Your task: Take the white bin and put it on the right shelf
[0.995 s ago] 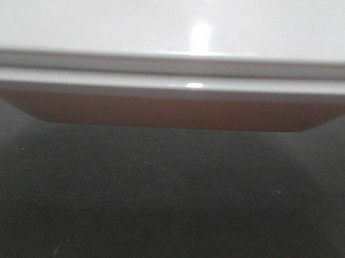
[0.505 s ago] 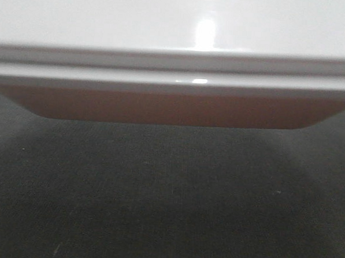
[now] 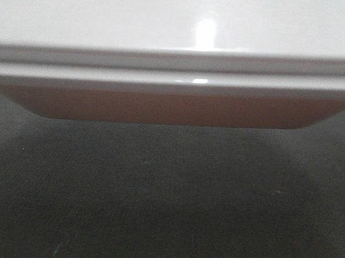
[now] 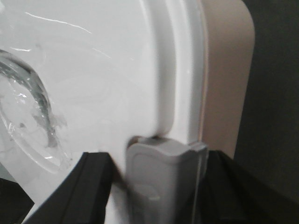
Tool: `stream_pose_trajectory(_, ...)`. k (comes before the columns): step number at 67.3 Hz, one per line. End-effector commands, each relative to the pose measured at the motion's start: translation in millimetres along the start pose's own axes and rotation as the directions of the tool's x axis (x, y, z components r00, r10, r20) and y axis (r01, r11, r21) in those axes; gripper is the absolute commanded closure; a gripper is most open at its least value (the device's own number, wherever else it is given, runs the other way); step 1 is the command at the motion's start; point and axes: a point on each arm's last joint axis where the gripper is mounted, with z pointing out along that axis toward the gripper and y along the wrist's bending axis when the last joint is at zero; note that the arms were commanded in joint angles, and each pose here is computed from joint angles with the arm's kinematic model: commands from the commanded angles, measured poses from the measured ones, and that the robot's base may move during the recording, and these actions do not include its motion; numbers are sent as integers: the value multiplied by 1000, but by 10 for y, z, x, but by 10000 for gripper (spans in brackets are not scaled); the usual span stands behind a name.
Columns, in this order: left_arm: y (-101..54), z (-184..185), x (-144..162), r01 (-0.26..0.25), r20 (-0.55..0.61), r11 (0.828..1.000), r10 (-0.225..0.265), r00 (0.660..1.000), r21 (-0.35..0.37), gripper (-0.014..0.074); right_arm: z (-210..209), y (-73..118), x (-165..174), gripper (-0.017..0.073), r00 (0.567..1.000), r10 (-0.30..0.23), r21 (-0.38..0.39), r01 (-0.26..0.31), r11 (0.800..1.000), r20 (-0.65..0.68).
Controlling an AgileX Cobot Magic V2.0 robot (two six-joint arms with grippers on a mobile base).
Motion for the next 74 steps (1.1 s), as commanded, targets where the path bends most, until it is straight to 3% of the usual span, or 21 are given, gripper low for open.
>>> stream_pose_trajectory(1,-183,-56,-130,3,96,993,-14,995,115,388,-75,270,-38,215,1000,15,-221,-13,975,8)
stream_pose_trajectory(74,-183,-56,-130,3,96,993,-14,995,115,388,-75,270,-38,215,1000,15,-221,-13,975,8)
